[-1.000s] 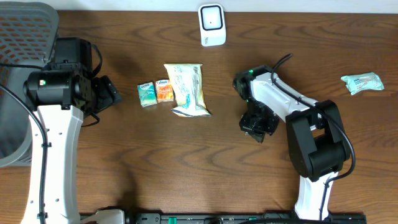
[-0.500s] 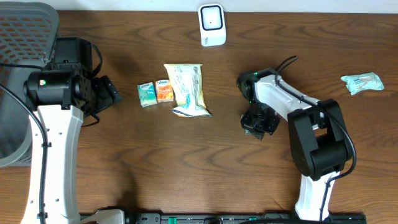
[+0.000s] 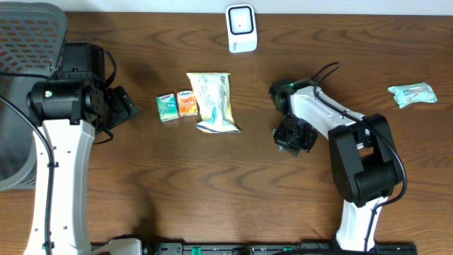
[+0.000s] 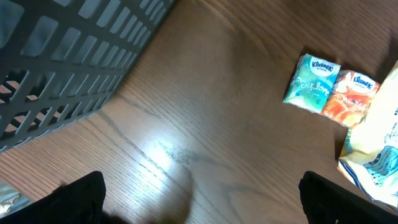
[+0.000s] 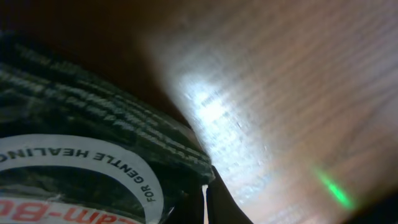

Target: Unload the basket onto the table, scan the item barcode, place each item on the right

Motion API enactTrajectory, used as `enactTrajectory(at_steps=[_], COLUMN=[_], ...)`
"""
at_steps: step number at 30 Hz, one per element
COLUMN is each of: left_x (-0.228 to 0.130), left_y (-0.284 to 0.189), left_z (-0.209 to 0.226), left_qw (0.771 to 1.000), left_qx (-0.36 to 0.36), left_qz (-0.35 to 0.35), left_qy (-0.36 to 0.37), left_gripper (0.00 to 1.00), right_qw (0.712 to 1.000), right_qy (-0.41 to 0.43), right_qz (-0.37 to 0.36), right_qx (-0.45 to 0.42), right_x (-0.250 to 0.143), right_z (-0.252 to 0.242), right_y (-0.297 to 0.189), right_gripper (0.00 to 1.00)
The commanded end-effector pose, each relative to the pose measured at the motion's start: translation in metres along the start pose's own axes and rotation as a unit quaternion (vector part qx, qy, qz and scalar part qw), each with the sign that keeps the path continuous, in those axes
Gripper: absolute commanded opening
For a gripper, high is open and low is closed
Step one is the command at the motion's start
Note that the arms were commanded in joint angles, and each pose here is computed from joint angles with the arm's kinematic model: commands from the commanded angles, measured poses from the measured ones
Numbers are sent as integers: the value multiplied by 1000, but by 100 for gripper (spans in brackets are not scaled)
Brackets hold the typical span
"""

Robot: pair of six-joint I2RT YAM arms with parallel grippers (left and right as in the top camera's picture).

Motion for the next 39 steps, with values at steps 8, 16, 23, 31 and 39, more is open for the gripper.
enactTrajectory(at_steps=[8,16,23,31,39], left_x=[1,1,1,1,1], left_y=[1,1,1,1,1], left_z=[2,2,2,2,2], left_qw=[1000,1000,1000,1000,1000], left_qx=[7,7,7,7,7], left_qz=[0,0,0,0,0], left_qy=[-6,-6,-6,-6,-6], left_gripper=[98,98,98,98,98], right_qw=[994,979,960,949,945], right_qy=[-83,-144,-184,-199,-220], right_qz=[-61,-98,-121,-103,-109], right_qx=[38,104,173,221,217], right_x=[30,48,67,65,65], right_z=[22,51,72,79,80], right_y=[8,-6,-43,-84,-88], right_gripper=[1,1,1,12,65])
Point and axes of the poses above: each gripper's point midway between its finger pads, its own y axis out along the fingers, its own z axis along the line the jaws close on, x = y × z, the point moved 1 cm from there along -y, back along the fingers, and after that the axes turned 10 degrees about -y, right-handed, at the moved point
